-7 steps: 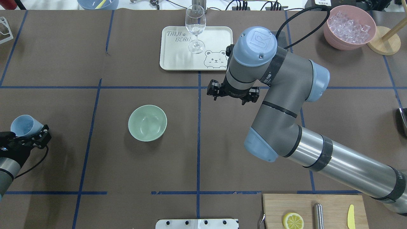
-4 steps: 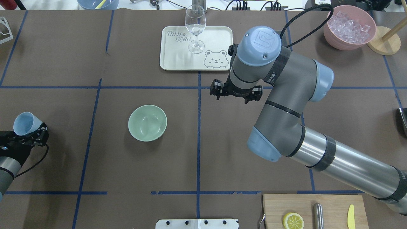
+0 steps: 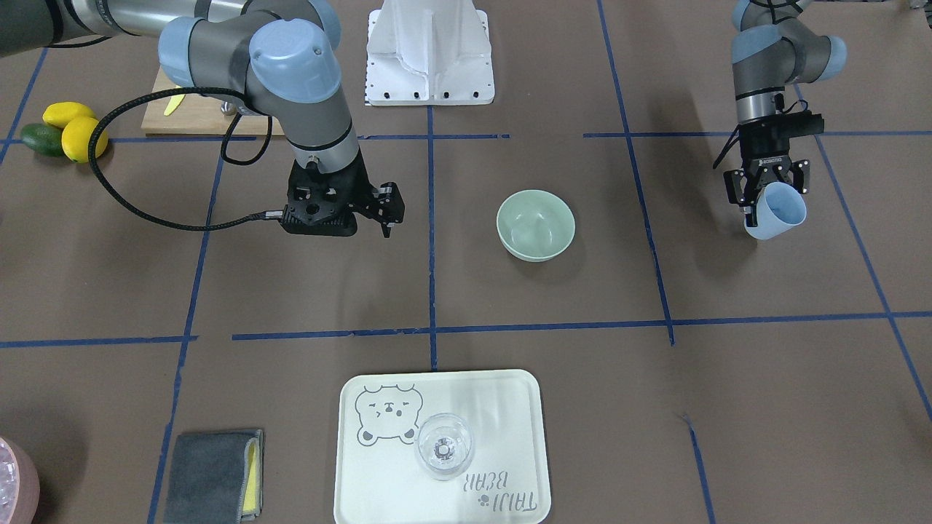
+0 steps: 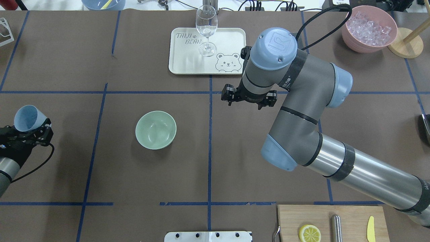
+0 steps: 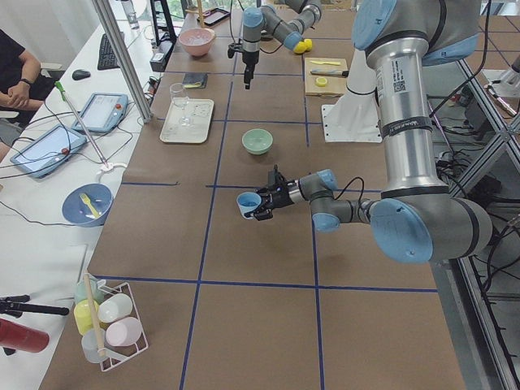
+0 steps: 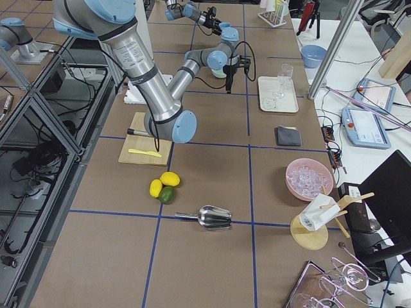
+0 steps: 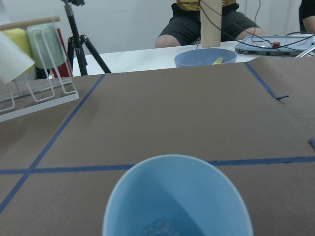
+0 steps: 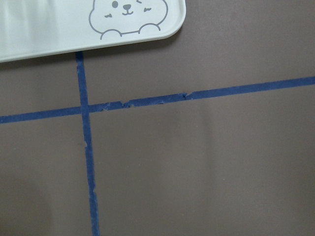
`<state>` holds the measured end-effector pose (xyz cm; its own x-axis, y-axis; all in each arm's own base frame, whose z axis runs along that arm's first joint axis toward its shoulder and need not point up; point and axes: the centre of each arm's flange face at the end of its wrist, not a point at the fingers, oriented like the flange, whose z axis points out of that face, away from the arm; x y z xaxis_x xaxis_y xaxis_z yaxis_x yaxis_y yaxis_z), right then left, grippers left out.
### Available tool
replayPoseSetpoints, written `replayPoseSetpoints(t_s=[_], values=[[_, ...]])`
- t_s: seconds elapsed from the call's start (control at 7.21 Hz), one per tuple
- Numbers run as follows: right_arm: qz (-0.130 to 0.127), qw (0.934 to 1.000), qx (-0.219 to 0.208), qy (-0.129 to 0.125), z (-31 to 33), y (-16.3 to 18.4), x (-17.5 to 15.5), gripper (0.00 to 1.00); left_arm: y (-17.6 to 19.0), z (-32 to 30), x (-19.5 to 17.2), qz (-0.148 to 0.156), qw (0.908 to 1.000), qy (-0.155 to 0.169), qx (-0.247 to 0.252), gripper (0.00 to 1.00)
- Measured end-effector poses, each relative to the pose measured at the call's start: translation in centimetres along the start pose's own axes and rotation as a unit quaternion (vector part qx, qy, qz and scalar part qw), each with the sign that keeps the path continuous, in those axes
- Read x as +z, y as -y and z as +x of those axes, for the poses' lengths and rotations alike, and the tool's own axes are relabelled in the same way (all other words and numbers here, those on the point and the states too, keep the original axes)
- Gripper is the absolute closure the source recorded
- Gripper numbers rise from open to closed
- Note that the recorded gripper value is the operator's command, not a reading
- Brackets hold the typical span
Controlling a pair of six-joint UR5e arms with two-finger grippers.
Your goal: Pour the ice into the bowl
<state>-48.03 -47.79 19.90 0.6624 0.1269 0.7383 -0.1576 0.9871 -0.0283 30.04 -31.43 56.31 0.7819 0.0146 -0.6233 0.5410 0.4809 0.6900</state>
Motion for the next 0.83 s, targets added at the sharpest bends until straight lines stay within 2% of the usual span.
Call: replayPoseSetpoints(t_s=[0.28, 0.42, 0.55, 0.83], values=[[0.0, 1.0, 0.0, 0.001, 0.0, 0.0, 0.0, 0.0, 1.2, 3.1, -0.5, -0.027, 0.9989, -0.039, -0.001, 1.0], [0.0, 1.0, 0.0, 0.001, 0.0, 0.0, 0.0, 0.0, 1.1, 4.0, -0.5, -0.04, 0.9976, -0.052, 0.022, 1.0], [0.0, 1.0, 0.0, 0.001, 0.1, 0.0, 0.0, 0.0, 1.2, 5.1, -0.3, -0.047, 0.9956, -0.063, 0.05, 1.0], [-0.001, 1.0, 0.0, 0.003, 0.4, 0.0, -0.2, 0.0, 2.5, 6.8, -0.7, -0.045, 0.9938, -0.082, 0.061, 1.0]])
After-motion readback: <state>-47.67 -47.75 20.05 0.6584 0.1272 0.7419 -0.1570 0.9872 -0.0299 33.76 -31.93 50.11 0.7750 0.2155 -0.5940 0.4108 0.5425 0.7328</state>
